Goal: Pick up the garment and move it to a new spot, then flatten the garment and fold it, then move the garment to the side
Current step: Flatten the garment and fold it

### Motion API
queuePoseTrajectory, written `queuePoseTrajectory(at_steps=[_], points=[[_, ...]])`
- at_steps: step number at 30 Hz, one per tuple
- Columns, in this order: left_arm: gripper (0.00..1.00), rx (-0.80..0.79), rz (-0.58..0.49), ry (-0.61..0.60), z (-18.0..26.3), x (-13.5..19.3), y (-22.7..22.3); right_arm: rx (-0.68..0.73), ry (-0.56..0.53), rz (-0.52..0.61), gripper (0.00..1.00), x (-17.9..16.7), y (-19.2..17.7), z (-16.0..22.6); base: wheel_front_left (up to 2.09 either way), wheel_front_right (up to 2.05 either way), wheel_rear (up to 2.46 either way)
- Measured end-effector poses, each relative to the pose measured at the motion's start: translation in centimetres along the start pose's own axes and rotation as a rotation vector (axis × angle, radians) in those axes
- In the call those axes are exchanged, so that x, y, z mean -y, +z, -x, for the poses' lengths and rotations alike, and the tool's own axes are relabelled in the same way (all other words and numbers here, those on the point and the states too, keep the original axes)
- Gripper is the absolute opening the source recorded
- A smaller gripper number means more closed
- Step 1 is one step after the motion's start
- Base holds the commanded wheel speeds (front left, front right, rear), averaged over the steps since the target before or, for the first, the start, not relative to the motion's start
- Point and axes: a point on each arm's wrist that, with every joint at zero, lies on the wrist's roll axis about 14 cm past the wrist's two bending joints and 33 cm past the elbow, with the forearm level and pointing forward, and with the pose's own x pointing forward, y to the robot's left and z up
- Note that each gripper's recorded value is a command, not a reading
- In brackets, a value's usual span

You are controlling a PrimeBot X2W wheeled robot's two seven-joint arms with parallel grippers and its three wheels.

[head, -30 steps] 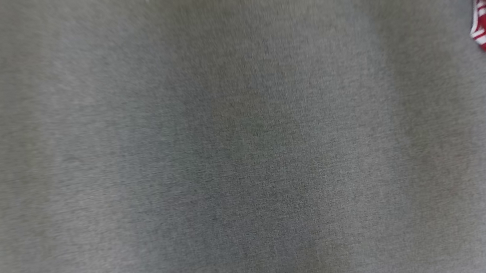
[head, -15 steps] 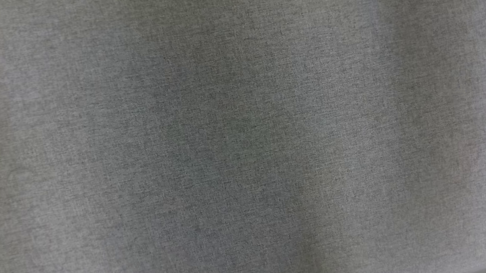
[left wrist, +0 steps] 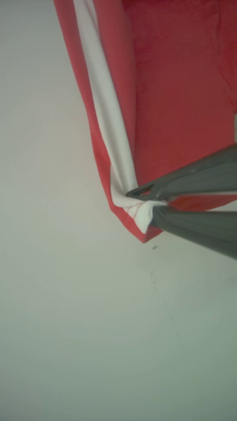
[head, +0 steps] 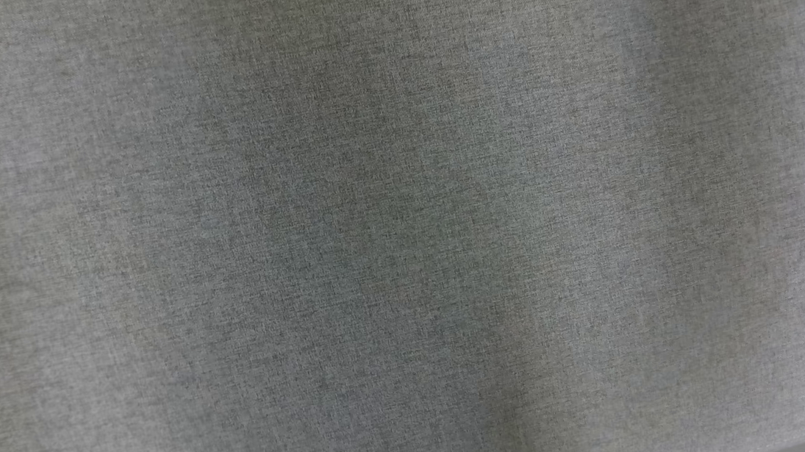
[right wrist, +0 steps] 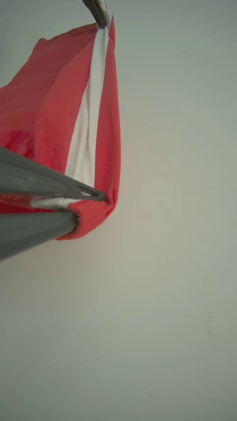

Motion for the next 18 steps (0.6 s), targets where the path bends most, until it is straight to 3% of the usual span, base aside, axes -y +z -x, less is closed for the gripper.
queuePoseTrajectory(at_steps=[10, 18], points=[[0.0, 0.031, 0.02, 0.0, 0.3, 0.0, 0.4, -0.001, 0.02, 0.009, 0.0, -0.5, -0.2, 0.3, 0.0, 0.0, 0.0], [0.0, 0.019, 0.121, -0.01, 2.8, 0.8, -2.1, -0.088, 0.082, -0.009, 0.0, -2.2, -3.7, 3.2, 0.0, 0.0, 0.0]])
